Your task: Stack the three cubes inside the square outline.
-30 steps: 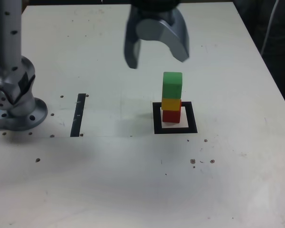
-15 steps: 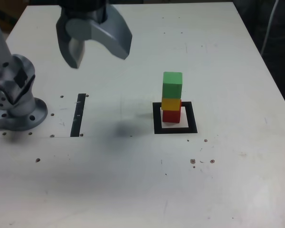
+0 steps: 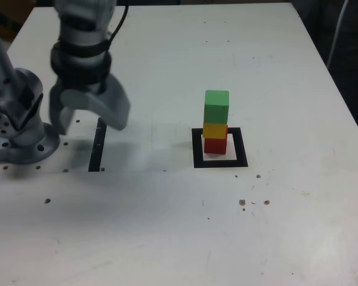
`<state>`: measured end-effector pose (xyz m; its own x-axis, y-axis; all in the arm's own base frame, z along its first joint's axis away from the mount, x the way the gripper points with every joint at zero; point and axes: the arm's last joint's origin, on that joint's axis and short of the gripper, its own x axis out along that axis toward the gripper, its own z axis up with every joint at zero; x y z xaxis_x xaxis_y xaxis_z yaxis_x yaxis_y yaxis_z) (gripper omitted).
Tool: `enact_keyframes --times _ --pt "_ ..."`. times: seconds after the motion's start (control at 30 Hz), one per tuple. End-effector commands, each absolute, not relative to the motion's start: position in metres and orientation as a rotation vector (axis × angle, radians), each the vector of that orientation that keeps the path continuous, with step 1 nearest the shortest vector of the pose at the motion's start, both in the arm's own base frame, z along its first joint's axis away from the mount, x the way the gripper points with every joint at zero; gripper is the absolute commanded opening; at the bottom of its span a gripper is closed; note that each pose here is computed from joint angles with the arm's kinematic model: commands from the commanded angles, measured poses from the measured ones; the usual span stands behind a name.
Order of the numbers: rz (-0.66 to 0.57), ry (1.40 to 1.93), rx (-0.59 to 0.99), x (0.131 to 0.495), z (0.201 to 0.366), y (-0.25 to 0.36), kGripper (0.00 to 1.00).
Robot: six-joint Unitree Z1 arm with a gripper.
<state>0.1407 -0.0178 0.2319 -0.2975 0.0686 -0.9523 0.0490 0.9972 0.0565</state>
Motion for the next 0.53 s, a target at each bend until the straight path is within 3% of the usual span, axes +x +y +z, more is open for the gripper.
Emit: enact_keyframes --times 0.0,0.2,0.5 --pt "0.01 1.873 0.086 0.1386 0.2314 -0.0174 0.99" --pt "-0.012 1.897 0.1 0.1354 0.2295 -0.0172 0.99" --pt "-0.01 1.885 0.11 0.1392 0.227 -0.0172 0.99"
